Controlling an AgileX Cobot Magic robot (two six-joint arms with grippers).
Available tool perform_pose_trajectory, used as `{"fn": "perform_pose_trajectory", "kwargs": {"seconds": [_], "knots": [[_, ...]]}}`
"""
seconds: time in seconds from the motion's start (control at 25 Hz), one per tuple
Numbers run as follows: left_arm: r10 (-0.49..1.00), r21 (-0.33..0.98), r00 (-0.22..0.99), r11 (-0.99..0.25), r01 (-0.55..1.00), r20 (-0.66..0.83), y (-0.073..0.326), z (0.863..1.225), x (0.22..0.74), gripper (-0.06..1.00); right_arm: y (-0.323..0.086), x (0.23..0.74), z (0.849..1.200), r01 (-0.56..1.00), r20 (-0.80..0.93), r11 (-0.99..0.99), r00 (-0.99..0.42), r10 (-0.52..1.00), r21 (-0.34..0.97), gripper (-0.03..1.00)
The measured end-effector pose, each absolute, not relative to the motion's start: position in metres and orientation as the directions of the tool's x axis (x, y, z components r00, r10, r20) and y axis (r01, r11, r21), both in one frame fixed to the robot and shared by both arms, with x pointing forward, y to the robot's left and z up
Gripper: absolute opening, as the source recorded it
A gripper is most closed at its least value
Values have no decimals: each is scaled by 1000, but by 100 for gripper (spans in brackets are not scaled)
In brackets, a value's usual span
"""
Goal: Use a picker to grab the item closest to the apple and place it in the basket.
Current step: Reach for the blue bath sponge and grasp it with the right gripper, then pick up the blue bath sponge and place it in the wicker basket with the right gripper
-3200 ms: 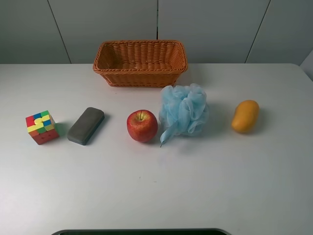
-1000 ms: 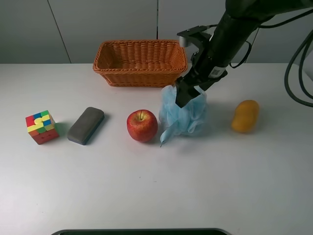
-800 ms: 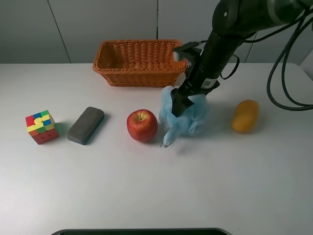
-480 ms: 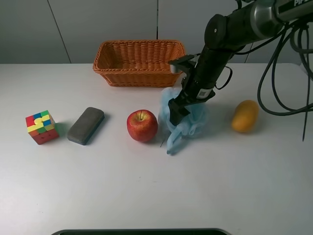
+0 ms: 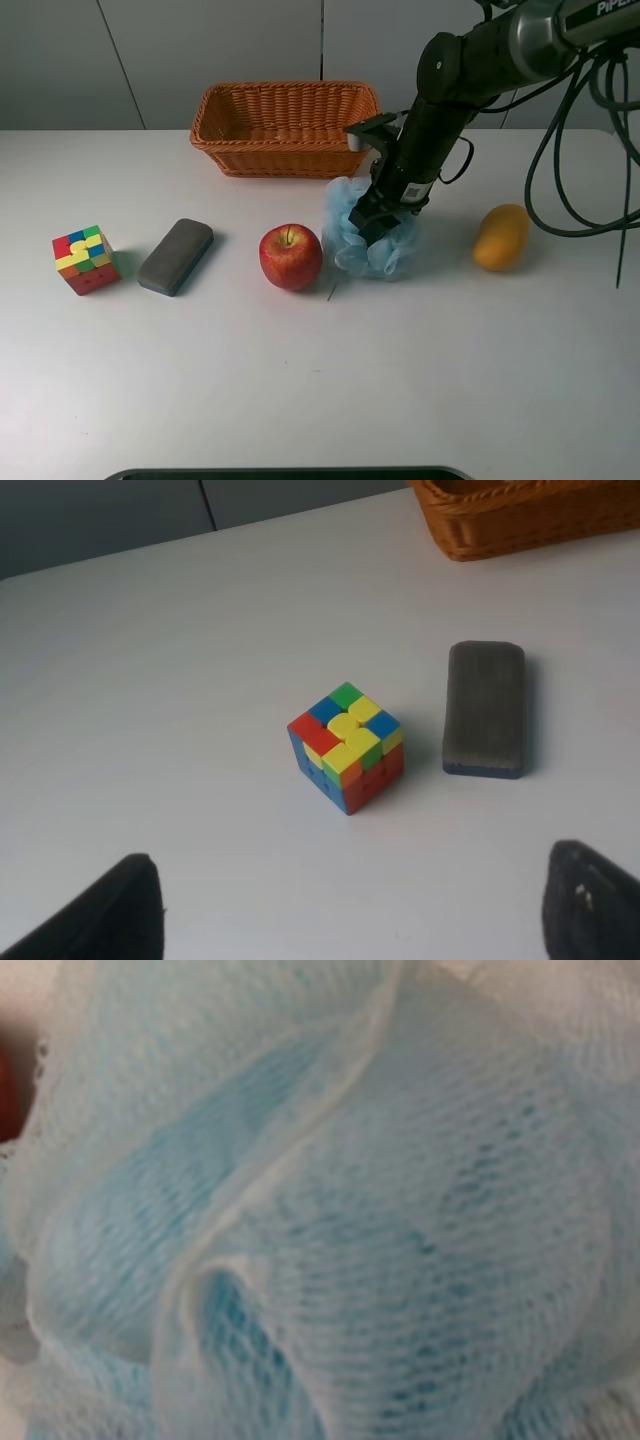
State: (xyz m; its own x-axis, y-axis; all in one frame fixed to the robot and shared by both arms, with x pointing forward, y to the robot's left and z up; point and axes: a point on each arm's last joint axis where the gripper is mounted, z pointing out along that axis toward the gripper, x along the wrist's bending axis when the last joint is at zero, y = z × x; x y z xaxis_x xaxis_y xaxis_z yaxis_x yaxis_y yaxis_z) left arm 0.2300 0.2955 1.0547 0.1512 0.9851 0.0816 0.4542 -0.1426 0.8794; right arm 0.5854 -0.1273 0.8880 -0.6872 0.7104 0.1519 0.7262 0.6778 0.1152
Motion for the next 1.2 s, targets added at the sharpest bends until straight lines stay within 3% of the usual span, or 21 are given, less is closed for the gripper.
{"fn": "perform_pose_trajectory", "kwargs": {"seconds": [0.32, 0.84, 1.2], "knots": [[985, 879, 151, -143, 454, 82, 295, 1055, 230, 73, -129, 583, 903, 736, 135, 667, -676, 724, 111, 34], [985, 879, 151, -143, 454, 82, 295, 1055, 230, 73, -132, 584, 998, 774, 115, 627, -634, 765, 89, 30], [985, 879, 151, -143, 454, 82, 295, 1055, 230, 73, -116, 615, 1070, 777, 71, 544, -592, 803, 317, 29]]}}
